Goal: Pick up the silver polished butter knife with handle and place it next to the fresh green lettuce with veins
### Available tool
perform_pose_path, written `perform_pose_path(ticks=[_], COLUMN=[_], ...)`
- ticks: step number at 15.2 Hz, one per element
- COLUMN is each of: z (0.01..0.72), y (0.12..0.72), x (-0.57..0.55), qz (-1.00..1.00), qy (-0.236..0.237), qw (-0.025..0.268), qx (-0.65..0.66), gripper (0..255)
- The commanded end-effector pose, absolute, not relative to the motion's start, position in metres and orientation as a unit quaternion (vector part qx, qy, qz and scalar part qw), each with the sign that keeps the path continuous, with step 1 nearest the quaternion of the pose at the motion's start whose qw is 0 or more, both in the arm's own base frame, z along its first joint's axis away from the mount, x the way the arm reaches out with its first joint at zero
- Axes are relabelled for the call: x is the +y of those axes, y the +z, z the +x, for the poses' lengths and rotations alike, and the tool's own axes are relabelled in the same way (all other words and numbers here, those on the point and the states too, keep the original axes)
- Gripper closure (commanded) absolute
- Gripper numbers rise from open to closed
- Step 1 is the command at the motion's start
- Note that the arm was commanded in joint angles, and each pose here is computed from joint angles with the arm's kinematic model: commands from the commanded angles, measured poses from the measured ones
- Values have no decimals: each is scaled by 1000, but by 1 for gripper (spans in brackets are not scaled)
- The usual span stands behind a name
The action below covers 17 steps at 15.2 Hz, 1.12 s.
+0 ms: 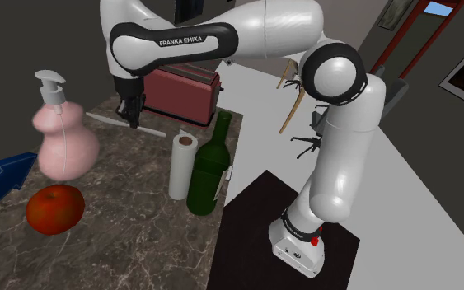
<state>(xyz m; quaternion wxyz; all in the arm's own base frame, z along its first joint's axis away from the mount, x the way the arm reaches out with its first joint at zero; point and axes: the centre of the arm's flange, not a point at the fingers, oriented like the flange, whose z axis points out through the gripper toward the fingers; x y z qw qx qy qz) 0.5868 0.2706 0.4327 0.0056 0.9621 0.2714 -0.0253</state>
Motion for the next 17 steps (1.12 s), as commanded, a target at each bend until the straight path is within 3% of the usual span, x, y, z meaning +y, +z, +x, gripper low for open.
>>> perform_pose_path(ticks=[1,17], z=[586,586], y=[443,528], x=[271,271], qz=[962,962], qy=[-25,-25], qw=[6,6], qx=[271,271], gripper=[255,255])
